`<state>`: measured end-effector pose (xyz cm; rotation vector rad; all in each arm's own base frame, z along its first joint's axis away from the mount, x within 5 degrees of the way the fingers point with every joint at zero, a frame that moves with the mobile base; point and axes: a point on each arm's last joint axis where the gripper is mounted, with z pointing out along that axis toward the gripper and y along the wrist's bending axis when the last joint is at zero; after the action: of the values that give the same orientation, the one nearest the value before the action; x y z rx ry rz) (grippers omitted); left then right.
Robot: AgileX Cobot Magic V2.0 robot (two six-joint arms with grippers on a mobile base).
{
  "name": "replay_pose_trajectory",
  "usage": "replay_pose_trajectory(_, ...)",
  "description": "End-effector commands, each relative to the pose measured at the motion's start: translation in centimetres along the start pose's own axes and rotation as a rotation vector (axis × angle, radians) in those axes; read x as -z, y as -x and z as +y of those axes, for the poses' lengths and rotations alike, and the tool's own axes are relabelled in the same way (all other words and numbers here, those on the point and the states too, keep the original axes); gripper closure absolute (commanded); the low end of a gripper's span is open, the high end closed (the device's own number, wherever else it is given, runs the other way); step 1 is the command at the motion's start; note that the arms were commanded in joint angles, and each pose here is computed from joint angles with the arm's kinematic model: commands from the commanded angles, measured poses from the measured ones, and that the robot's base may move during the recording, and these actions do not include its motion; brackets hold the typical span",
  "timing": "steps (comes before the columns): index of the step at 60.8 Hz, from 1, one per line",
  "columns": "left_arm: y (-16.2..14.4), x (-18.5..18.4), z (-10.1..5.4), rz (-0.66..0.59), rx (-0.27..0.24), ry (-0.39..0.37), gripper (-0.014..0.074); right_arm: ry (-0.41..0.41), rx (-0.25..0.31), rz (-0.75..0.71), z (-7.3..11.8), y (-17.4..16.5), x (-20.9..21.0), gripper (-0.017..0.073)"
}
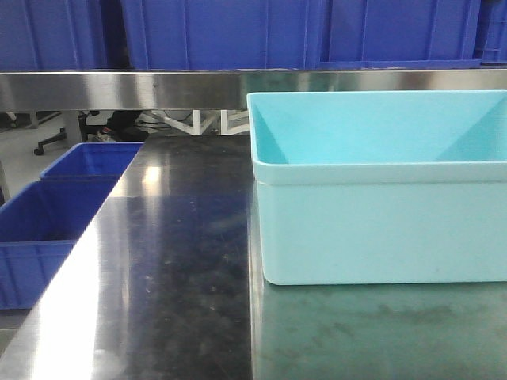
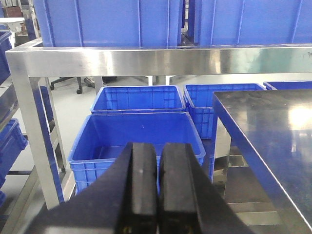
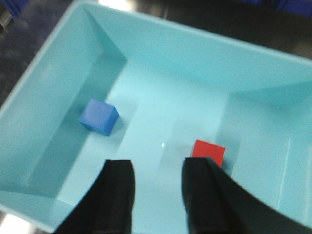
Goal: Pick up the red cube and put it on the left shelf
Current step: 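Lower the right gripper into the teal bin and grasp the red cube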
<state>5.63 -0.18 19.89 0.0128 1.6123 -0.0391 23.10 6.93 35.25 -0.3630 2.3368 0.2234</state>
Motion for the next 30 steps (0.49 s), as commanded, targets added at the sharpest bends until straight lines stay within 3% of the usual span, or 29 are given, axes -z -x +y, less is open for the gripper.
replay_pose_trajectory(1,0.1,0.0,0.0,-0.078,0.008,-0.004,0.0492,-0.005,0.005,-0.052,-0.1,1.4,-0.5,0.0103)
replay_pose_trajectory(5,0.1,0.0,0.0,-0.078,0.008,-0.004,0.0492,-0.007,-0.005,-0.018,-0.3,1.3,-1.8,0.006)
replay_pose_trajectory(13,0.1,0.0,0.0,-0.078,0.008,-0.004,0.0492,-0.031,-0.079,0.052,-1.5,1.0,-4.1,-0.002)
replay_pose_trajectory(30,0.1,0.0,0.0,-0.078,0.008,-0.004,0.0492,-0.08,-0.191,0.148,-3.9,0.3,-6.8,-0.0027)
